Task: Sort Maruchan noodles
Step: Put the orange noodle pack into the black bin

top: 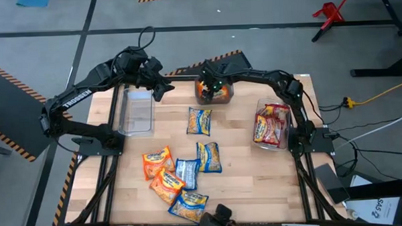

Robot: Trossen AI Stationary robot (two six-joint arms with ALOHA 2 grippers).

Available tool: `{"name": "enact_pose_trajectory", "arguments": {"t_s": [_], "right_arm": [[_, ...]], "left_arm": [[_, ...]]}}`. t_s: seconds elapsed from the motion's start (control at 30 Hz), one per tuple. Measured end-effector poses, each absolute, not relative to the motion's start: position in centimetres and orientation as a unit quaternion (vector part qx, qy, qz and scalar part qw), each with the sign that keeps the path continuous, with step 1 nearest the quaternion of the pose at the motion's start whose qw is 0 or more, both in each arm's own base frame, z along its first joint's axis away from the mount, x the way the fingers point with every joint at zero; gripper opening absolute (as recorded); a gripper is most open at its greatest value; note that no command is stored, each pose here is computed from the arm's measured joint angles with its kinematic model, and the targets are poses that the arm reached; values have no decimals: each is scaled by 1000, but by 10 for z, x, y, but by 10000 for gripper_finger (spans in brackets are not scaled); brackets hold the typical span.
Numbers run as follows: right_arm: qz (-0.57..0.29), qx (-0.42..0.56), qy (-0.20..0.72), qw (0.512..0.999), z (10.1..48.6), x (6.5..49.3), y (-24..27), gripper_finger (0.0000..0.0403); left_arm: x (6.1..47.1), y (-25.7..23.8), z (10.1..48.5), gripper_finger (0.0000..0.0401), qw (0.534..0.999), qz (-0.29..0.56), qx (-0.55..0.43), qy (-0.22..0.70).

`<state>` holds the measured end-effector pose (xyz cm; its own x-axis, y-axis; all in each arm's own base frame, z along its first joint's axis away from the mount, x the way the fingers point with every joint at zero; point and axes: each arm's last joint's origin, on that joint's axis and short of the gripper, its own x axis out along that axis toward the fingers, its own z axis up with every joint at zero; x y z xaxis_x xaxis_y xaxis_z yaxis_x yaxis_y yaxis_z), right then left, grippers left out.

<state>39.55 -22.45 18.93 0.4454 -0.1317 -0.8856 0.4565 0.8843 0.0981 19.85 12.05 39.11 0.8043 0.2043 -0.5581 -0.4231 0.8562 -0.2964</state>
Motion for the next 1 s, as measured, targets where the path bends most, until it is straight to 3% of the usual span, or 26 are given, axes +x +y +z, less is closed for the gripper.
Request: {"name": "enact_pose_trajectory", "arguments": {"t_s": [0.27, 0.47, 0.6, 0.8, 1.0], "right_arm": [[-142, 192, 411, 880, 220, 409, -231, 241], [-206, 149, 498, 829, 232, 397, -228, 241], [-193, 143, 561, 792, 227, 386, -221, 241], [-176, 168, 575, 781, 243, 372, -217, 241], [-207, 168, 544, 796, 288, 347, -215, 241]], "left_arm": [[198, 121, 391, 179, 927, 169, -207, 263], [198, 120, 391, 179, 927, 168, -208, 263], [198, 121, 389, 179, 924, 171, -212, 267], [211, 129, 337, 179, 903, 188, -293, 253], [234, 138, 295, 179, 911, 176, -358, 106]]}}
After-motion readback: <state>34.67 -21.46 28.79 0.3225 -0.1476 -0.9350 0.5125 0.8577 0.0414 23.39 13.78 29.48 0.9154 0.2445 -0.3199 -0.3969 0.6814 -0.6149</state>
